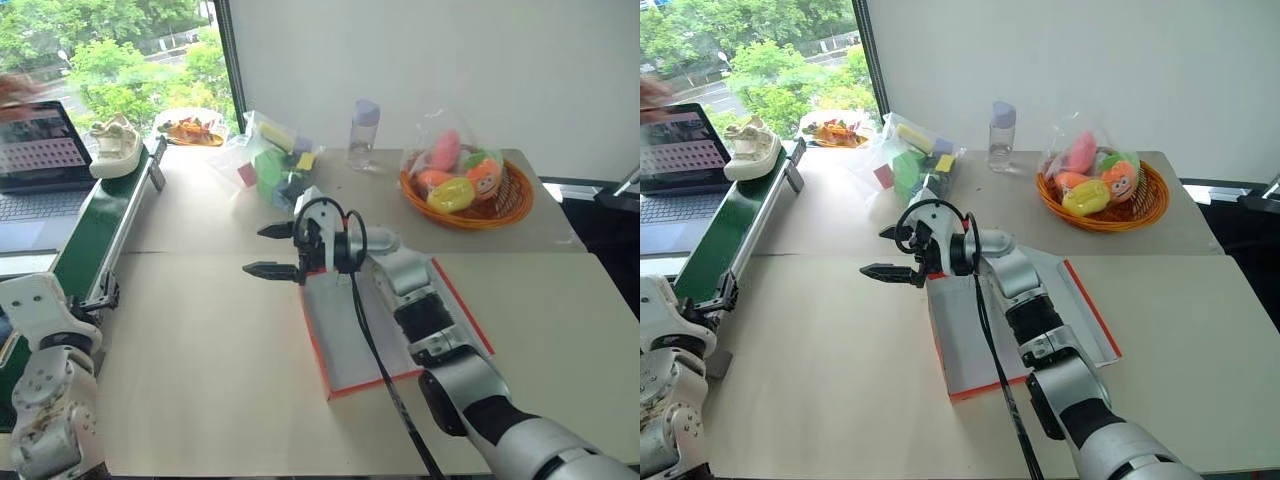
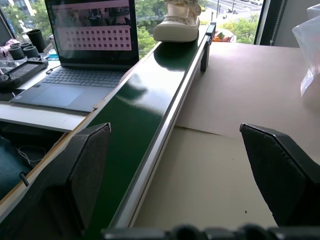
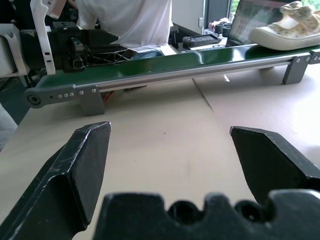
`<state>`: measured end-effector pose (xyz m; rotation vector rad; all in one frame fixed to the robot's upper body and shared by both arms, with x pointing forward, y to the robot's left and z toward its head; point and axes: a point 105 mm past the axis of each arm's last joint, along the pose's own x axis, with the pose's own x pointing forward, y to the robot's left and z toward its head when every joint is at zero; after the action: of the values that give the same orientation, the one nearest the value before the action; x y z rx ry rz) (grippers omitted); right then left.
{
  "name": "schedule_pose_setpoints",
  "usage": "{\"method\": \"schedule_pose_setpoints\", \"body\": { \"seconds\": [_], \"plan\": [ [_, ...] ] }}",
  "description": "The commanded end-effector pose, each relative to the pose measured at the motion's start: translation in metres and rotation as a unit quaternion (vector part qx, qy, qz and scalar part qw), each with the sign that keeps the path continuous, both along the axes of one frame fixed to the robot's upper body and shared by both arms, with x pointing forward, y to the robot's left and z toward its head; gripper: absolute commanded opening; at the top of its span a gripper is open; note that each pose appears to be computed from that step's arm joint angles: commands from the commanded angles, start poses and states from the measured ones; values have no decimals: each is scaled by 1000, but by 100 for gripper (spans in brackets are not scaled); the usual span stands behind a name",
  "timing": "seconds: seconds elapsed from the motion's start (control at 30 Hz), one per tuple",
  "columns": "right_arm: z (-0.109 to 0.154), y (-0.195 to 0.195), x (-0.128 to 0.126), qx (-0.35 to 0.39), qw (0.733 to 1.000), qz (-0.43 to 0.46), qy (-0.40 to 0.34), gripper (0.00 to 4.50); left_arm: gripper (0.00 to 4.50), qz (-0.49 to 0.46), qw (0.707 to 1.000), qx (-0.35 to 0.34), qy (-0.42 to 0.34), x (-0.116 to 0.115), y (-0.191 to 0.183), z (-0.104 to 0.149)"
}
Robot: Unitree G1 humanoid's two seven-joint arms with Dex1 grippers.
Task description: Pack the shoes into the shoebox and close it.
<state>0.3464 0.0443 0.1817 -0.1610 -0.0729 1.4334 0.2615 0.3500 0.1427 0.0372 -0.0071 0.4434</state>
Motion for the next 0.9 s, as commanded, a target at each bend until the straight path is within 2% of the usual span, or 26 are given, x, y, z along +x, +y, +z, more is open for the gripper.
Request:
{"method": "schedule_pose_setpoints", "body": {
  "seconds": [0.03, 0.2, 0.37, 0.7, 0.9],
  "plan": [
    [15, -1, -4, 9, 999, 6, -49, 450, 445, 15, 999, 25, -17, 3, 11, 14],
    [26, -9, 24, 16, 988, -106, -111, 450, 445, 14, 999, 30, -22, 10, 29, 18],
    [21, -28, 47, 5, 976, -193, -100, 450, 445, -9, 999, 40, -31, 18, 31, 21],
    [16, -35, 31, 12, 982, -177, -68, 450, 445, -17, 998, 53, -25, 32, 49, 23],
    [13, -40, 31, 6, 981, -184, -61, 450, 445, 4, 998, 59, -21, 33, 68, 30]
  ]
}}
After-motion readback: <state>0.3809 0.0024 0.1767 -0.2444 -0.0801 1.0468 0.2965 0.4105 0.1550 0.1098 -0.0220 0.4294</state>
